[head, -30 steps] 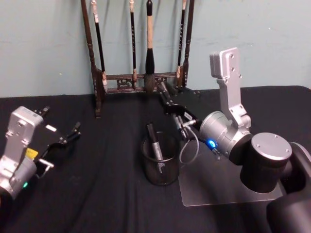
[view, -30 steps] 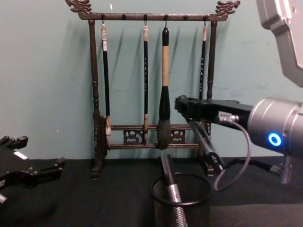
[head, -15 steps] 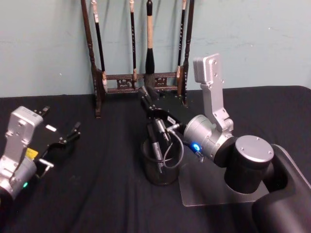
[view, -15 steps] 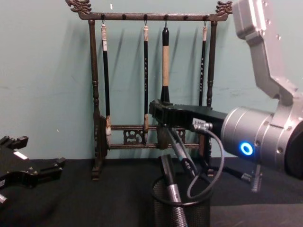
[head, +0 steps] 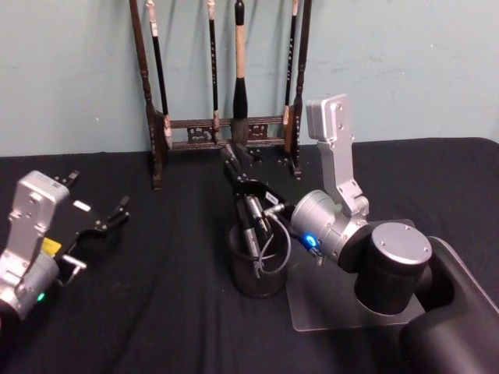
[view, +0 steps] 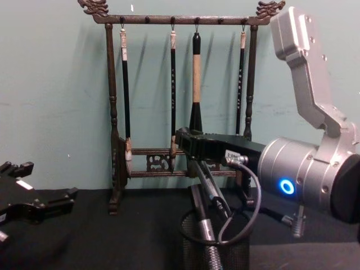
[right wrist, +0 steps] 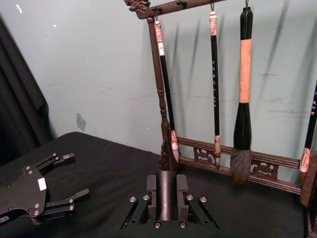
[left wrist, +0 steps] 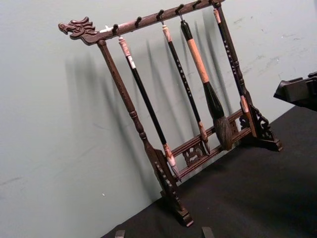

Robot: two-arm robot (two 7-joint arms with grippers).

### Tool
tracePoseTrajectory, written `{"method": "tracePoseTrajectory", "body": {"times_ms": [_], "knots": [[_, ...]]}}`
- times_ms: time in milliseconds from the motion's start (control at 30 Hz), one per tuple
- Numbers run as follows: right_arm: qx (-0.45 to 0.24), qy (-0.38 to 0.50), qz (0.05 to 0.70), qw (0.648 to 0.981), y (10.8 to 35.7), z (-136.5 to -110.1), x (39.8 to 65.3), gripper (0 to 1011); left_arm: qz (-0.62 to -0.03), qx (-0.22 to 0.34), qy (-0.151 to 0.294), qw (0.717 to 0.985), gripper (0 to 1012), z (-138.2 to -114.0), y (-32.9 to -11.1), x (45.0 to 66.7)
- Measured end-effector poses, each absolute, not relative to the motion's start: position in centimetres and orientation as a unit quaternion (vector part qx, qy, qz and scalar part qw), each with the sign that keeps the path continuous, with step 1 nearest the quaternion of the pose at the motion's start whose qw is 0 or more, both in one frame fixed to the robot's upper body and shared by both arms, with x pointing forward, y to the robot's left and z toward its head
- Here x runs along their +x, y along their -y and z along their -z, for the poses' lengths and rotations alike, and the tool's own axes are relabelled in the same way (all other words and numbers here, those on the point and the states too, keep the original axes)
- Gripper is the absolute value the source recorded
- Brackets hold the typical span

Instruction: Pick up the water-based marker from the table and place it into the pen holder.

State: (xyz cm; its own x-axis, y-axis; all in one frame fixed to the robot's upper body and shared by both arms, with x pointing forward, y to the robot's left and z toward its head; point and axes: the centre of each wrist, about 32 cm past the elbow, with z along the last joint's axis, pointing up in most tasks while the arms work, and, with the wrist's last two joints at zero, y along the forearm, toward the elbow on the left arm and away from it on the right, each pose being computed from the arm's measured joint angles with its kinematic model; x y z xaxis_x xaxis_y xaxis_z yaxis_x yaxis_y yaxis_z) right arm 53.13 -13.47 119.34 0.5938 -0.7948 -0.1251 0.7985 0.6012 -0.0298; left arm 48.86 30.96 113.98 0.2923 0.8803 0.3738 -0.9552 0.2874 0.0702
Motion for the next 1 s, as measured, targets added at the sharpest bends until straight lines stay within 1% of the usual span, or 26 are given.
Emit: {"method": "tracePoseTrajectory", "body": {"times_ms": [833, 900, 967, 1000], "knots": [[0.017, -0.064, 0.449, 0.891, 13.57, -119.40, 53.02, 243, -0.580, 0.141, 0.132, 0.791, 1001, -113.98, -30.97, 48.86], [0.017, -0.064, 0.449, 0.891, 13.57, -119.40, 53.02, 274, -0.580, 0.141, 0.132, 0.791, 1001, -113.98, -30.96, 48.86], [0.017, -0.063, 0.449, 0.891, 13.57, -119.40, 53.02, 369, -0.580, 0.141, 0.132, 0.791, 1001, -113.98, -30.97, 48.86], [0.017, -0.063, 0.449, 0.891, 13.57, -119.39, 53.02, 388, -0.580, 0.141, 0.132, 0.791, 1001, -113.98, -30.97, 48.86]]}}
